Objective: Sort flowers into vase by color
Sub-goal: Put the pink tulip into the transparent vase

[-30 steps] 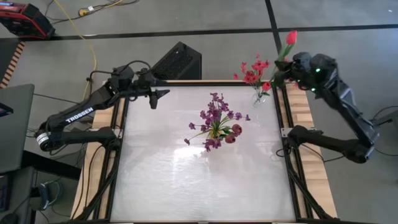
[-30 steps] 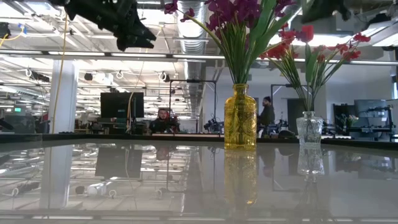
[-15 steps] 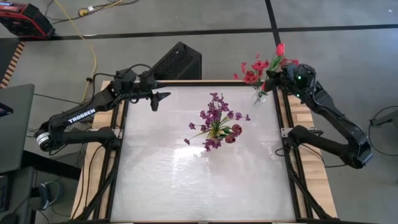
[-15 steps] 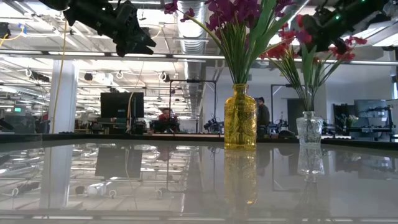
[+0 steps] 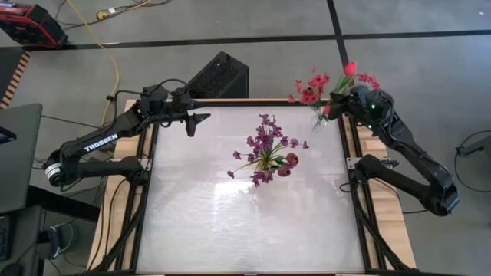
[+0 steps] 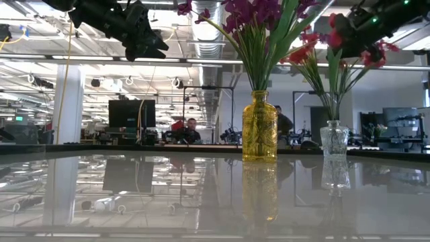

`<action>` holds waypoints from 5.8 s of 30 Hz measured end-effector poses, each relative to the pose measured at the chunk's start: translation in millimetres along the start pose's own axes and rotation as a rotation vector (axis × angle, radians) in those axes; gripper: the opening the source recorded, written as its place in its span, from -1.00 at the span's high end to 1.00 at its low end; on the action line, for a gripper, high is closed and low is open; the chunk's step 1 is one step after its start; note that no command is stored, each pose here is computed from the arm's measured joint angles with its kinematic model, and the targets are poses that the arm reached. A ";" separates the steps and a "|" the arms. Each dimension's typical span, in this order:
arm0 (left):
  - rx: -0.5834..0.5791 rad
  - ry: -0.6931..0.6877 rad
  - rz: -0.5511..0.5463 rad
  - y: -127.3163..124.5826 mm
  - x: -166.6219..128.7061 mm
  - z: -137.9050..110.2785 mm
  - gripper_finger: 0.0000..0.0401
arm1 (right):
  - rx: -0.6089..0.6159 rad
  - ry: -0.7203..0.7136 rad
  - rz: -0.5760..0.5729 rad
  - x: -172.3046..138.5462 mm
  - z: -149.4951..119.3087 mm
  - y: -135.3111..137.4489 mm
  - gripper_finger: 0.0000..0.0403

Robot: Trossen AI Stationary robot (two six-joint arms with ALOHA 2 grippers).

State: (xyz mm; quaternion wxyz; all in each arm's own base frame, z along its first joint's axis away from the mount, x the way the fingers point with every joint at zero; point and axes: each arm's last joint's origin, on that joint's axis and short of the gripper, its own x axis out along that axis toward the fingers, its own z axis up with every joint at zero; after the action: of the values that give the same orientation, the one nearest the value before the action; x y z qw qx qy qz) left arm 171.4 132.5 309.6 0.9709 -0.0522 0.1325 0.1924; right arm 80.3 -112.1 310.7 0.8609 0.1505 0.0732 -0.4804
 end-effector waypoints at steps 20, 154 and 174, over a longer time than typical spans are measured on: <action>-0.028 -0.014 0.002 0.1 0.0 1.4 -0.08 | 0.043 0.006 -0.015 0.1 -1.4 -0.7 0.88; -0.001 0.002 0.029 7.5 -2.3 -0.5 -0.08 | 0.110 0.037 -0.034 10.0 -37.2 5.0 0.88; 0.008 0.011 0.029 7.5 -2.2 -1.3 -0.08 | 0.003 0.131 -0.010 12.1 -38.1 12.4 0.25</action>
State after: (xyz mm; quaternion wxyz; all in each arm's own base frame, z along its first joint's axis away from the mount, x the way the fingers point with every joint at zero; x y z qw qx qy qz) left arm 166.2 138.3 308.5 0.9676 -0.0473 0.1393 0.2054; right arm 97.9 -103.1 273.8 0.8516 0.1827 0.1294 -0.4740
